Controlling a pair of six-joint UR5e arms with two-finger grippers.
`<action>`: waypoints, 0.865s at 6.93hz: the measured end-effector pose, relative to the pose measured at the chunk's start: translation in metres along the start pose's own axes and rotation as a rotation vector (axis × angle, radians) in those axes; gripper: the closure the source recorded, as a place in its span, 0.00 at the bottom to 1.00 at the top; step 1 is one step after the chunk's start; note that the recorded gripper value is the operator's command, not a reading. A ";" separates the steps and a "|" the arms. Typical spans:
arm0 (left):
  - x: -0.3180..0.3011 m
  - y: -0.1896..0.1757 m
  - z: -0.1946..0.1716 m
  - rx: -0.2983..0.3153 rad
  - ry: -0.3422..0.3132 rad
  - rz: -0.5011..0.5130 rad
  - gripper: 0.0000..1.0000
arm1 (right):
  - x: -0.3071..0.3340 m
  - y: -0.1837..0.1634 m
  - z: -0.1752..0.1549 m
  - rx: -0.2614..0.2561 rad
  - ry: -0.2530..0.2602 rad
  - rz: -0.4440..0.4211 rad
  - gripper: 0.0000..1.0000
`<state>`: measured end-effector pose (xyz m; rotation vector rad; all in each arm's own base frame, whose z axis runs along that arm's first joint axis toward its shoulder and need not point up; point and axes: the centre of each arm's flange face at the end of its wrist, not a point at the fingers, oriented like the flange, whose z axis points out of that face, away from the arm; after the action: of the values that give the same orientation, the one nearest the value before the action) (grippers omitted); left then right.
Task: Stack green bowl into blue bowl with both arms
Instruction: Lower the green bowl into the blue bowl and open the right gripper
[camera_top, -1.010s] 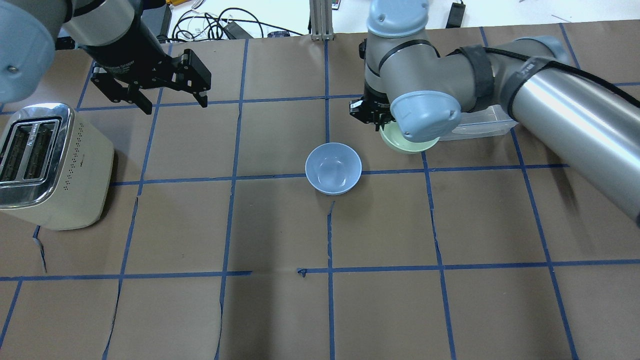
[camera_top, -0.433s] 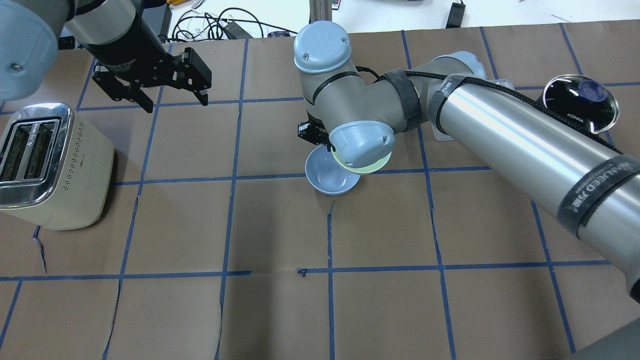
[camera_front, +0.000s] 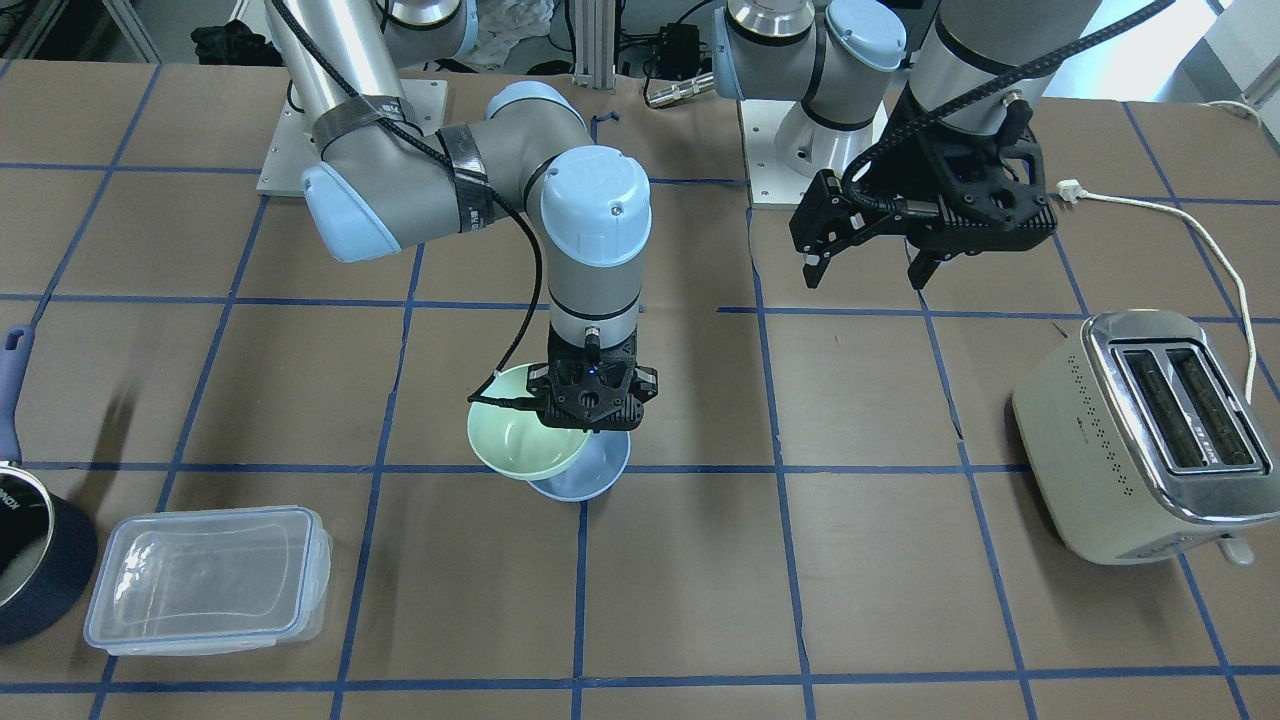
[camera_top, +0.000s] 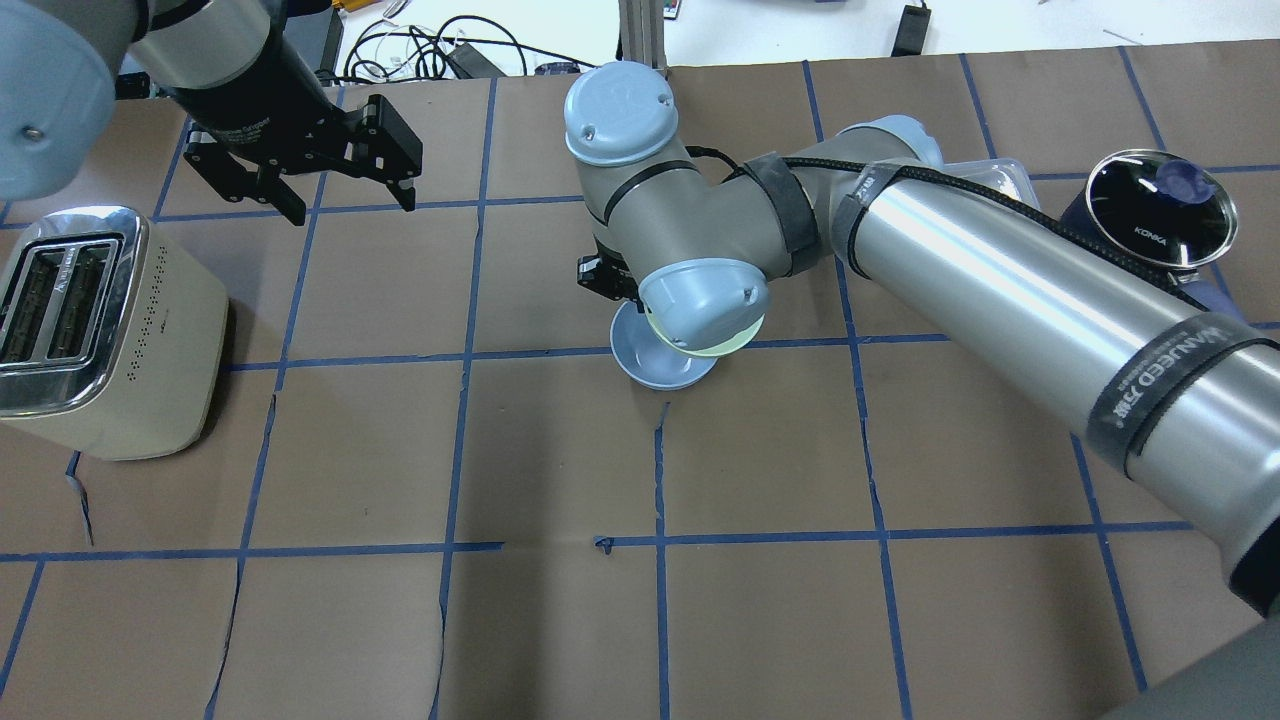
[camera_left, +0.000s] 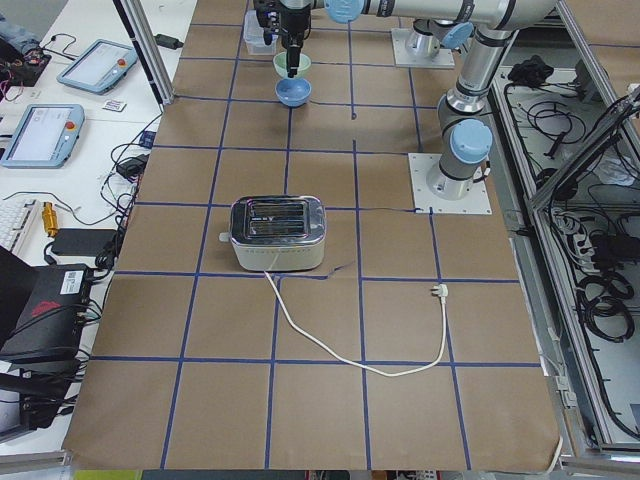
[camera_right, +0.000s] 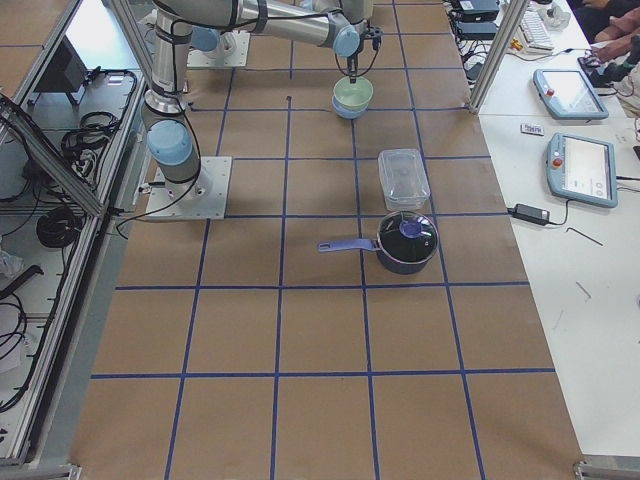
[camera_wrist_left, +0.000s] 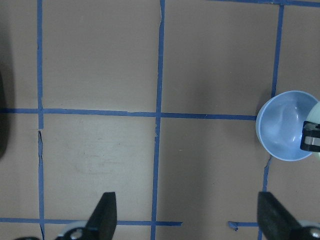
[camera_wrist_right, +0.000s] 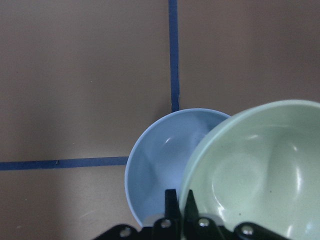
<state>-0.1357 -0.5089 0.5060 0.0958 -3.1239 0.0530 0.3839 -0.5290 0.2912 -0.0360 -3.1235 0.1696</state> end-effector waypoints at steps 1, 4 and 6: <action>0.000 -0.001 0.001 -0.002 0.000 0.001 0.00 | -0.006 0.003 0.005 -0.003 0.000 -0.010 1.00; 0.001 -0.002 0.000 0.002 -0.001 0.002 0.00 | -0.021 0.010 0.021 -0.008 0.000 -0.012 0.40; 0.001 -0.001 0.000 0.002 -0.001 0.002 0.00 | -0.024 0.005 0.021 0.033 -0.022 -0.009 0.00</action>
<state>-0.1362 -0.5104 0.5063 0.0934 -3.1251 0.0569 0.4080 -0.5264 0.2698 -0.0197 -3.1412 0.2228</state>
